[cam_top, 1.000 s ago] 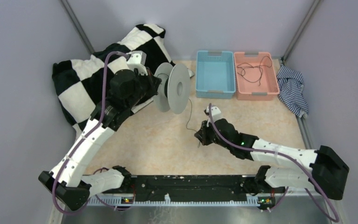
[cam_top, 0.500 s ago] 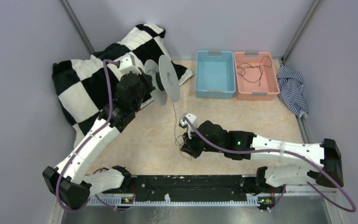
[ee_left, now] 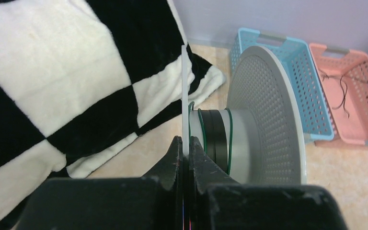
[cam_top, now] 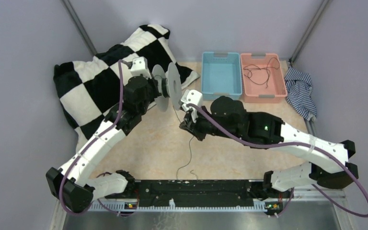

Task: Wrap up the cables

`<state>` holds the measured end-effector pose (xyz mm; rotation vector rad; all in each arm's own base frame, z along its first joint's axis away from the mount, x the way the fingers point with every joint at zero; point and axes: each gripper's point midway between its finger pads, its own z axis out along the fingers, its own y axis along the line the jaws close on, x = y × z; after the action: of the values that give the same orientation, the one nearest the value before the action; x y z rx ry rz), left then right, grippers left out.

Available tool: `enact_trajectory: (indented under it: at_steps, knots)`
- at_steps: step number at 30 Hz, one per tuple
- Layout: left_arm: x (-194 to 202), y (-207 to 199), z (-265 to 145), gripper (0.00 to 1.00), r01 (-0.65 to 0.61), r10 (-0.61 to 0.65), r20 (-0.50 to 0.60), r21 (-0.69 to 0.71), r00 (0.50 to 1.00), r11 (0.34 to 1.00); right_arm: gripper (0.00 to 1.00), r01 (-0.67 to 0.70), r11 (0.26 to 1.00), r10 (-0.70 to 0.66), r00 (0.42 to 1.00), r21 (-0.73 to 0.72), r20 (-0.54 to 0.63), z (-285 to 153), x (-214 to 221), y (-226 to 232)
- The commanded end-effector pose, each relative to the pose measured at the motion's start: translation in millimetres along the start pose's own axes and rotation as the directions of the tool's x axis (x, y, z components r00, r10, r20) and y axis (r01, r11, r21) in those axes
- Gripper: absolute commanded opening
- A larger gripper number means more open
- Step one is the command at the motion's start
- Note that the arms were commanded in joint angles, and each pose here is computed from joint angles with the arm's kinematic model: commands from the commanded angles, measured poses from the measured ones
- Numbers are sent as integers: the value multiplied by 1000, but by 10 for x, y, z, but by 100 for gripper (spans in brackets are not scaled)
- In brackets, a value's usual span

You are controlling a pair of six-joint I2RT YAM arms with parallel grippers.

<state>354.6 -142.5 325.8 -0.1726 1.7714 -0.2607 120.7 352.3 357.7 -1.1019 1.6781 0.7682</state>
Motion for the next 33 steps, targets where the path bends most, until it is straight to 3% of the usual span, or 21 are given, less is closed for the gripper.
enact_trajectory:
  at_steps: [1,7,12,21,29,33]
  knots:
    - [-266,-208,-51,0,-68,60,68,119,996,991,0,208,976,-209,978,62,11,-6,-309,-224]
    - [-78,-440,-172,0,-154,158,8,294,987,943,0,229,958,-249,963,174,103,45,-726,-846]
    - [36,-613,-260,0,-185,218,-34,413,975,892,0,226,954,-253,959,199,126,134,-818,-1088]
    - [90,-755,-580,0,-240,297,-8,567,955,788,0,123,950,-159,982,288,104,149,-567,-1652]
    - [-24,-935,-891,0,-232,301,20,687,953,689,0,18,938,-37,998,347,49,137,-7,-2039]
    - [-196,-954,-981,0,-221,265,42,684,963,695,0,-44,934,29,998,355,48,107,286,-2105]
